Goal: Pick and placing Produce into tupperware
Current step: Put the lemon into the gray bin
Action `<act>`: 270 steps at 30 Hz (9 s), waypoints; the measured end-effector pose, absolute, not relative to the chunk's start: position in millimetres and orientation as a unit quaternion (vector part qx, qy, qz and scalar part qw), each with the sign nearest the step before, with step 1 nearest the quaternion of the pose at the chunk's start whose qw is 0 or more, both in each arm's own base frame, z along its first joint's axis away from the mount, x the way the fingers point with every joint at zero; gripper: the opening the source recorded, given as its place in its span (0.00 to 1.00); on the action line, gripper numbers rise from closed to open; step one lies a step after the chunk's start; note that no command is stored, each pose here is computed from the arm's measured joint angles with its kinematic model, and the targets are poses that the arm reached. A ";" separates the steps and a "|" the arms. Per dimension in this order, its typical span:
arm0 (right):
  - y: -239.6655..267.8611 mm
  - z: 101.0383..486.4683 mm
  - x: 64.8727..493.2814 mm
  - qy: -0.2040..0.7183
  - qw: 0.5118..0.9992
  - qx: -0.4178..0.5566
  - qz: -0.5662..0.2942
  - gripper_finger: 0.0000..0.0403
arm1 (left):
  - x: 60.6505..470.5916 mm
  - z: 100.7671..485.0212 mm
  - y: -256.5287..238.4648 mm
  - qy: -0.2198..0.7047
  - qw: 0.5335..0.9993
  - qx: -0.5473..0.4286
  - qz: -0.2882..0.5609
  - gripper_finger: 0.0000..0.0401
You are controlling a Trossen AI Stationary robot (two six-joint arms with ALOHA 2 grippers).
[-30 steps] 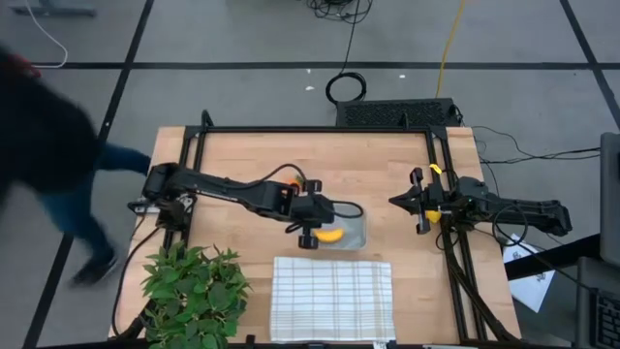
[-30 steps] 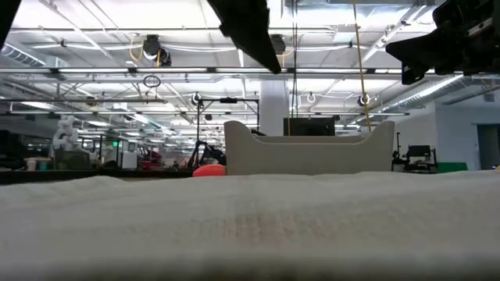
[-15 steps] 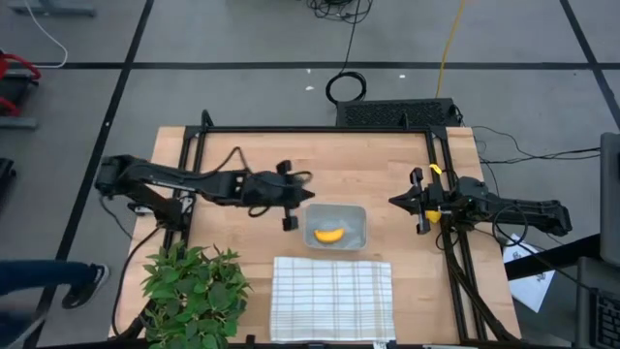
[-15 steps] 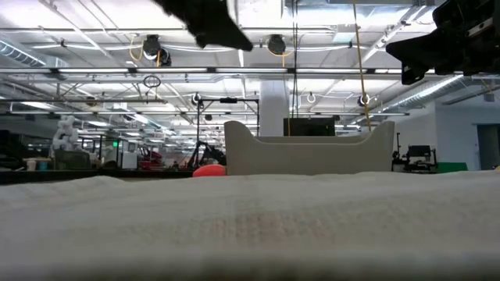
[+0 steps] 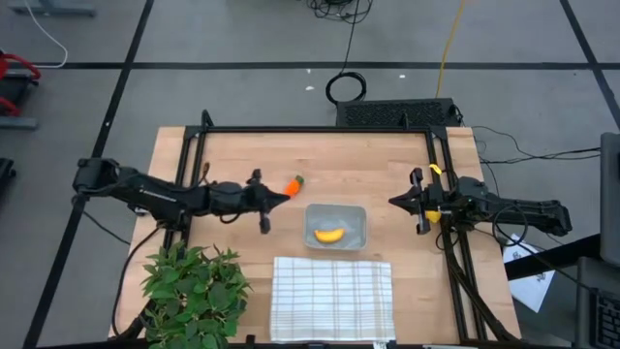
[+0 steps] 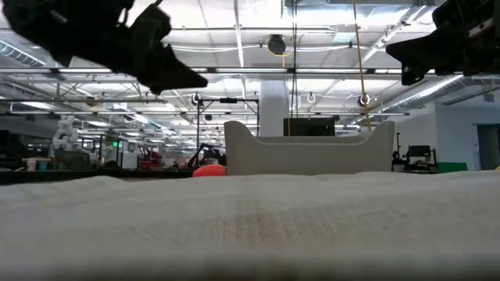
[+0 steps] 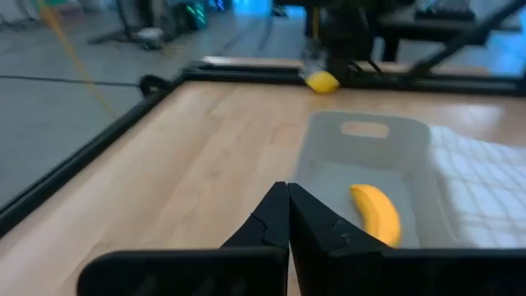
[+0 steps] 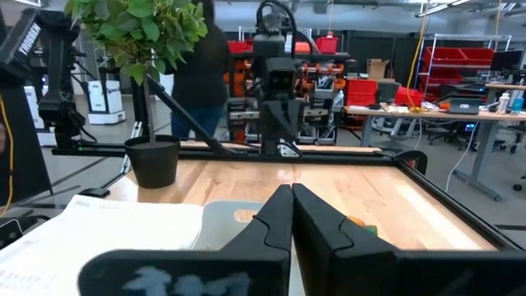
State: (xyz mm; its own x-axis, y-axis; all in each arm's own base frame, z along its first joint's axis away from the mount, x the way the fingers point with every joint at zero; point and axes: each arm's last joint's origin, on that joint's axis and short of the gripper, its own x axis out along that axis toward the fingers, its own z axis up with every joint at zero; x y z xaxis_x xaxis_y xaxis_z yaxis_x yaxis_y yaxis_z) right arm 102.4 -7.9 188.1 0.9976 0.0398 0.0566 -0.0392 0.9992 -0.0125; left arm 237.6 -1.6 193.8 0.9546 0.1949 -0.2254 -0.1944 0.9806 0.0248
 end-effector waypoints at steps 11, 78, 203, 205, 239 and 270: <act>-7.9 186.4 102.5 -0.019 1.000 -0.007 0.020 0.00 | 193.5 152.9 -7.8 0.059 0.995 0.043 0.067 0.00; -10.5 189.7 102.4 -0.104 0.992 -0.064 -0.028 0.00 | 164.1 150.9 -18.1 0.019 0.998 0.066 0.013 0.04; -42.6 179.4 140.1 0.801 0.511 0.199 -0.243 0.89 | 163.9 145.9 -18.1 0.045 0.996 0.075 0.011 0.08; -42.9 175.6 141.8 0.813 0.494 0.197 -0.237 0.89 | 163.9 145.9 -18.1 0.045 0.996 0.076 0.011 0.08; -46.1 148.4 153.9 0.863 0.409 0.191 -0.227 0.89 | 163.9 145.8 -17.8 0.046 0.995 0.083 0.015 0.08; -47.5 170.1 160.8 0.881 0.388 0.193 -0.190 0.87 | 163.9 145.7 -17.7 0.047 0.995 0.088 0.017 0.08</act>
